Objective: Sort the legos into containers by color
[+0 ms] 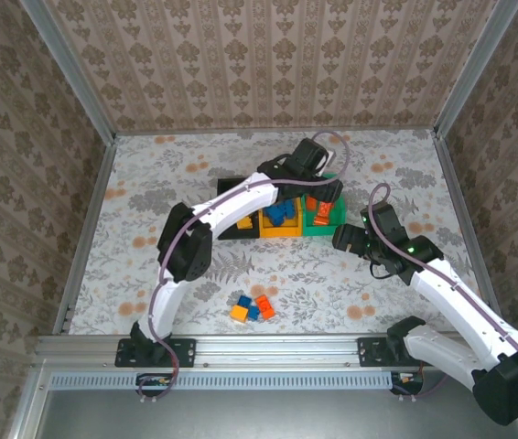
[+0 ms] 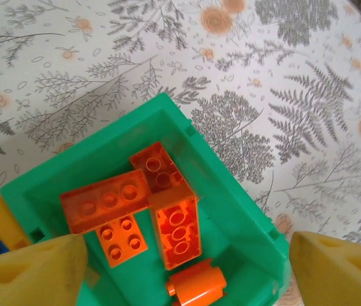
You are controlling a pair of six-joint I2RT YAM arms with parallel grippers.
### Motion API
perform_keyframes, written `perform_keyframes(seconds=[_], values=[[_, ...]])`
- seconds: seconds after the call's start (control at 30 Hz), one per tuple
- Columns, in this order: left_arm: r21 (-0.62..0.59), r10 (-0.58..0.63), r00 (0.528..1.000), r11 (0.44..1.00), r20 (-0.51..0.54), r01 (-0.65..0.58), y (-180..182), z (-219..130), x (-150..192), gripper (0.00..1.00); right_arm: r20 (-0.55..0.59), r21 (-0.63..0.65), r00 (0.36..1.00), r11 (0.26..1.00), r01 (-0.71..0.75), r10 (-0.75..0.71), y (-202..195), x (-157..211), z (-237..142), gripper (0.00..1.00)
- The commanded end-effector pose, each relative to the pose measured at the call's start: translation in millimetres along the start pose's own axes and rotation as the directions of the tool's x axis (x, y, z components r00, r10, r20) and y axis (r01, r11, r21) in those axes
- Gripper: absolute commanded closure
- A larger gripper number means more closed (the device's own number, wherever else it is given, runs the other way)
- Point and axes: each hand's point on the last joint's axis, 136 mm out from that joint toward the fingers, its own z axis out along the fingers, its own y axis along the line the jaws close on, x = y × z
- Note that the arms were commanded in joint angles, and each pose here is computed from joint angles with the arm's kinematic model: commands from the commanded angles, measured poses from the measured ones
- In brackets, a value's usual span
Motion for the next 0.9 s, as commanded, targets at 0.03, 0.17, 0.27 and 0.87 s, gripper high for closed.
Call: perform_keyframes(seconds=[0.03,0.17,0.27,0.87], values=[[0.056,-0.071,0.984,0.996,0.163,0.063,1.0,-74.9,-37.5,0.03,-0.03,-0.106,0.998,0.993,0.045,-0.048,20.5,8.1,3.1,0.08],[0.047,-0.102,0.968,0.995,0.228,0.093,10.9,-127.7,-22.1,0.0,-0.058,-0.179,0.986,0.974,0.141,-0.154,45.9,23.8,5.7,0.1],[0.001,-0.127,0.962,0.991,0.241,0.131,26.0,-163.2,9.4,0.0,-0.073,-0.248,0.961,0.938,0.241,-0.266,75.7,43.6,9.1,0.09],[-0.179,-0.35,0.913,0.904,0.208,0.387,106.1,-246.0,212.2,0.0,-0.222,-0.343,0.625,0.66,0.668,-0.748,157.5,188.7,40.0,0.07]])
